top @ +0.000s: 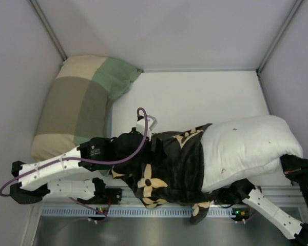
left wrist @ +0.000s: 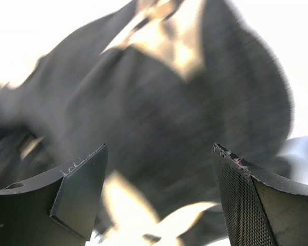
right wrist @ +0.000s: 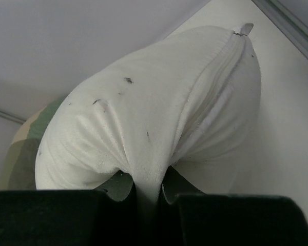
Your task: Remove the pillowcase from the pillow
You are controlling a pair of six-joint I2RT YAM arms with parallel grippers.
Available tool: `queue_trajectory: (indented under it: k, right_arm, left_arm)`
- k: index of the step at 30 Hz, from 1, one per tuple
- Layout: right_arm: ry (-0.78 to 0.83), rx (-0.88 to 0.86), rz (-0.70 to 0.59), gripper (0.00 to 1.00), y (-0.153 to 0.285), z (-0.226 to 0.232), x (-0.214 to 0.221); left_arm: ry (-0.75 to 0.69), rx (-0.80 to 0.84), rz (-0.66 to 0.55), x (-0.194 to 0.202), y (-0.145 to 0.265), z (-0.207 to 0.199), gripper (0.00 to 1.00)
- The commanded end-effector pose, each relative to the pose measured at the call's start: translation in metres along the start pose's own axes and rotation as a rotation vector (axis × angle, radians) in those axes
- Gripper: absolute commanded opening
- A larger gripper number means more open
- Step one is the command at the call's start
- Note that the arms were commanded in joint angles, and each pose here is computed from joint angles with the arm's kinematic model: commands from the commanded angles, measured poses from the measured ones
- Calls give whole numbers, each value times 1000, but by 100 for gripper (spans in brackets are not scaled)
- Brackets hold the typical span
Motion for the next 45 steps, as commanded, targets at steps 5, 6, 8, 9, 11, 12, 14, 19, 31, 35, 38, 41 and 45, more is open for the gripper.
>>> queue_trajectory:
  k: [5, 6, 8, 9, 11, 12, 14, 19, 31, 35, 38, 41, 45]
  right_arm:
    - [-28, -101, 73, 0, -13, 26, 19]
    - [-23, -104, 82, 0, -14, 27, 21]
    - [-16, -100, 90, 0, -17, 27, 26]
    - [-13, -101, 95, 0, -18, 27, 28]
    - [-9, -108, 105, 0, -19, 29, 31]
    - [-10, -112, 108, 0, -19, 29, 32]
    - [-8, -120, 113, 0, -19, 29, 33]
    - [-9, -115, 101, 0, -15, 23, 30]
    - [-8, -63, 35, 0, -4, 7, 11]
    - [-3, -33, 0, 0, -2, 1, 3]
    - [-3, -18, -24, 0, 1, -3, -3]
    - [-7, 2, -59, 0, 7, -11, -13]
    - [-43, 25, -106, 0, 21, -26, -30]
  left_arm:
    - [-93, 177, -96, -38, -20, -83, 85]
    - [-118, 133, -72, -30, -39, -89, 85]
    - [-147, 126, -58, -23, -48, -105, 85]
    - [-177, 89, -36, -11, -62, -112, 84]
    - [-167, 50, -36, -7, -72, -119, 84]
    - [-182, -2, -17, 2, -85, -120, 84]
    - [-207, -122, -13, 10, -99, -117, 83]
    - [-231, -313, -11, 25, -105, -95, 74]
    - [-20, -338, 12, 72, -53, -11, 16]
    - [109, -254, -32, 71, -19, 14, 0]
    - [200, -192, -72, 70, 2, 31, 0]
    - [284, -162, -123, 67, 23, 51, 0]
    - [345, -149, -164, 65, 43, 72, 0]
Point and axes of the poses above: each gripper's point midway between its finger pads, its own y axis back along the fingers, its own z axis along the line the jaws close on, x = y × z, the point moved 8 cm from there along y, back along the fingers, and after that the axes turned 2 degrees about y, right-handed, at the moved point
